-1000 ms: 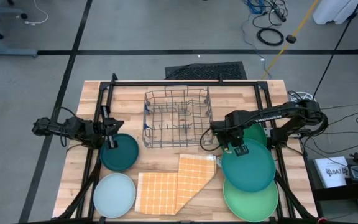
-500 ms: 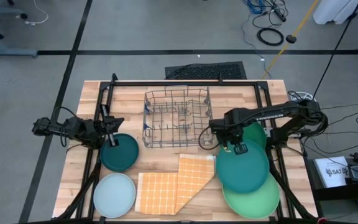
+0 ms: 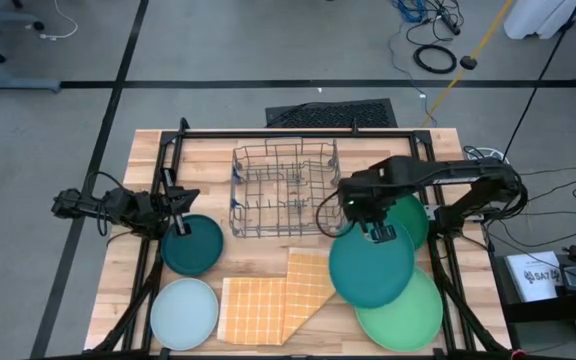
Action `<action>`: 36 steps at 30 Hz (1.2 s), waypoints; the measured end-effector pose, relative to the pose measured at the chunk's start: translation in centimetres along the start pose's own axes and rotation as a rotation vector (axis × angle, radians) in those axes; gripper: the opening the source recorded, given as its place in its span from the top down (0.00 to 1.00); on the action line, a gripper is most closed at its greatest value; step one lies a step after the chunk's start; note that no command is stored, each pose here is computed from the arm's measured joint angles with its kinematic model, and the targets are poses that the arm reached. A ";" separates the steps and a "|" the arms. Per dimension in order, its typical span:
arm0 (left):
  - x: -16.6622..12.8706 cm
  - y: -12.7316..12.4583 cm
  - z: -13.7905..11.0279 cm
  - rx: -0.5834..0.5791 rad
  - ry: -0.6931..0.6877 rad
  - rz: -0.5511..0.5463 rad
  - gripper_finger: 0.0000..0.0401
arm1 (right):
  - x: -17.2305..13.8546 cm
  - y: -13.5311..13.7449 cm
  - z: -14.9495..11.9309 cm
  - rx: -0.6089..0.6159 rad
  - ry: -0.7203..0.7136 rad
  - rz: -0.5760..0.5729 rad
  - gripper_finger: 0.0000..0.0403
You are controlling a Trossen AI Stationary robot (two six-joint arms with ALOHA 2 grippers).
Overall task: Sort dishes
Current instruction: Put the blue plate on the dish rack
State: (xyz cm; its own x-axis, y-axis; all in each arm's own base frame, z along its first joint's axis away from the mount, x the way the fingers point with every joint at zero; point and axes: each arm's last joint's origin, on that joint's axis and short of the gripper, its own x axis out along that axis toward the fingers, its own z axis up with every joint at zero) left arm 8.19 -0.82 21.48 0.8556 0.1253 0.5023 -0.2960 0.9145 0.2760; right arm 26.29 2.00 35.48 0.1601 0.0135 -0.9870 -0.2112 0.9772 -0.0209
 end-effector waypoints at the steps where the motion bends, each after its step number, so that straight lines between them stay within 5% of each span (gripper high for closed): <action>1: 0.0 0.0 0.0 -0.001 -0.004 0.002 0.98 | -0.9 0.2 0.2 -0.003 -0.035 -0.013 1.00; 14: 0.0 0.4 0.7 -0.027 -0.072 0.032 0.98 | -9.1 1.4 5.4 -0.200 -0.749 -0.403 1.00; 20: 0.0 0.3 0.7 -0.118 -0.066 0.024 0.98 | -10.8 0.6 7.1 -0.297 -0.937 -0.656 1.00; 26: 0.0 0.3 0.5 -0.123 -0.048 0.023 0.96 | -10.4 -2.1 7.9 -0.363 -0.986 -0.805 1.00; 36: 0.1 0.1 0.1 -0.135 0.006 0.020 0.80 | -4.9 -11.2 6.9 -0.391 -1.123 -0.755 1.00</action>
State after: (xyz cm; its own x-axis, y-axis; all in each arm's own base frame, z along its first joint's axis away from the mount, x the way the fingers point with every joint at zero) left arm 8.19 -0.76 21.59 0.8529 0.1455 0.5014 -0.2531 0.9552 0.1533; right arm 34.53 -7.58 41.61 0.9877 -0.1393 -0.0704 0.0493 0.7062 -0.7063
